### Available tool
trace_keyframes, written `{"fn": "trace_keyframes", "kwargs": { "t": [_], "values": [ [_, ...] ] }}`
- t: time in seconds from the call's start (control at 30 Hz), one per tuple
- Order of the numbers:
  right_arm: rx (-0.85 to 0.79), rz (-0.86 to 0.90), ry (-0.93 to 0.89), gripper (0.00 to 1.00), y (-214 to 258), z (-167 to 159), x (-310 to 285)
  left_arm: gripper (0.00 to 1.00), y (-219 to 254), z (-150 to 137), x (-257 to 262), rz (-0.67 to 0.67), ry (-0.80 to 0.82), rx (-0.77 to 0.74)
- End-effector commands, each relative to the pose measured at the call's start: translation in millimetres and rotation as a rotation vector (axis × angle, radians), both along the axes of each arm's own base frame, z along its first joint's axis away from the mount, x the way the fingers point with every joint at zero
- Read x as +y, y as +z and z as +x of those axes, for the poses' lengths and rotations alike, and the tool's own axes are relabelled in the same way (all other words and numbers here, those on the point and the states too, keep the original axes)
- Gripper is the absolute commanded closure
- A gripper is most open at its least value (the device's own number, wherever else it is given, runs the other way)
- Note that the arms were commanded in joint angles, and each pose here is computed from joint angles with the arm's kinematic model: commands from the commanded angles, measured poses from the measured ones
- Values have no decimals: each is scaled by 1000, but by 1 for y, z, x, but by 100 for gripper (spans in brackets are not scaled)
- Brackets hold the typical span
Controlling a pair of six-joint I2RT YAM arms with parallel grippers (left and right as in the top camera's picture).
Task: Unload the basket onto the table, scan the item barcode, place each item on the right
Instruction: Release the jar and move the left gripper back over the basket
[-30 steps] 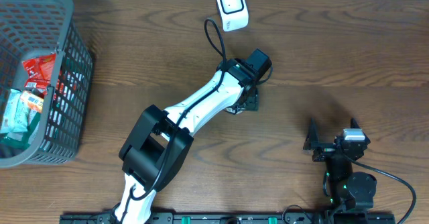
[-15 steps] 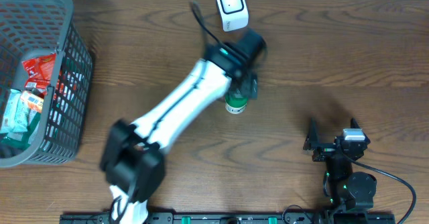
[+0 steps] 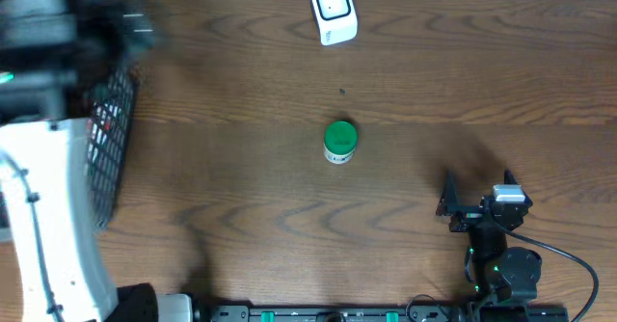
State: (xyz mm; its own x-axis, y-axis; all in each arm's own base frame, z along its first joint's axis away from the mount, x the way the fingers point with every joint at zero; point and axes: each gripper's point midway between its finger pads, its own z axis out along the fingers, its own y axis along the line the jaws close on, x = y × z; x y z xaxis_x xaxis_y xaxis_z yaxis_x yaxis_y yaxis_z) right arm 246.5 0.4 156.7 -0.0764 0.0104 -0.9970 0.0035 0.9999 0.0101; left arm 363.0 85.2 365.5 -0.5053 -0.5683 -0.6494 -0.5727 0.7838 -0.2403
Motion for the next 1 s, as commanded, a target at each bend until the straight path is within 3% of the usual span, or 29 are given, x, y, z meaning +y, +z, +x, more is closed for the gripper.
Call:
{"fn": "trace_keyframes", "kwargs": {
  "t": [0.0, 0.33, 0.6, 0.97],
  "values": [
    [4, 11, 5, 1, -1, 0, 1, 9, -6, -23, 66, 14, 175, 35],
    [4, 11, 5, 1, -1, 0, 1, 5, -77, -56, 156, -66, 424, 223],
    [4, 11, 5, 1, -1, 0, 1, 5, -151, -36, 180, -138, 435, 390],
    [4, 11, 5, 1, -1, 0, 1, 11, -219, -25, 188, -197, 425, 537]
  ]
}}
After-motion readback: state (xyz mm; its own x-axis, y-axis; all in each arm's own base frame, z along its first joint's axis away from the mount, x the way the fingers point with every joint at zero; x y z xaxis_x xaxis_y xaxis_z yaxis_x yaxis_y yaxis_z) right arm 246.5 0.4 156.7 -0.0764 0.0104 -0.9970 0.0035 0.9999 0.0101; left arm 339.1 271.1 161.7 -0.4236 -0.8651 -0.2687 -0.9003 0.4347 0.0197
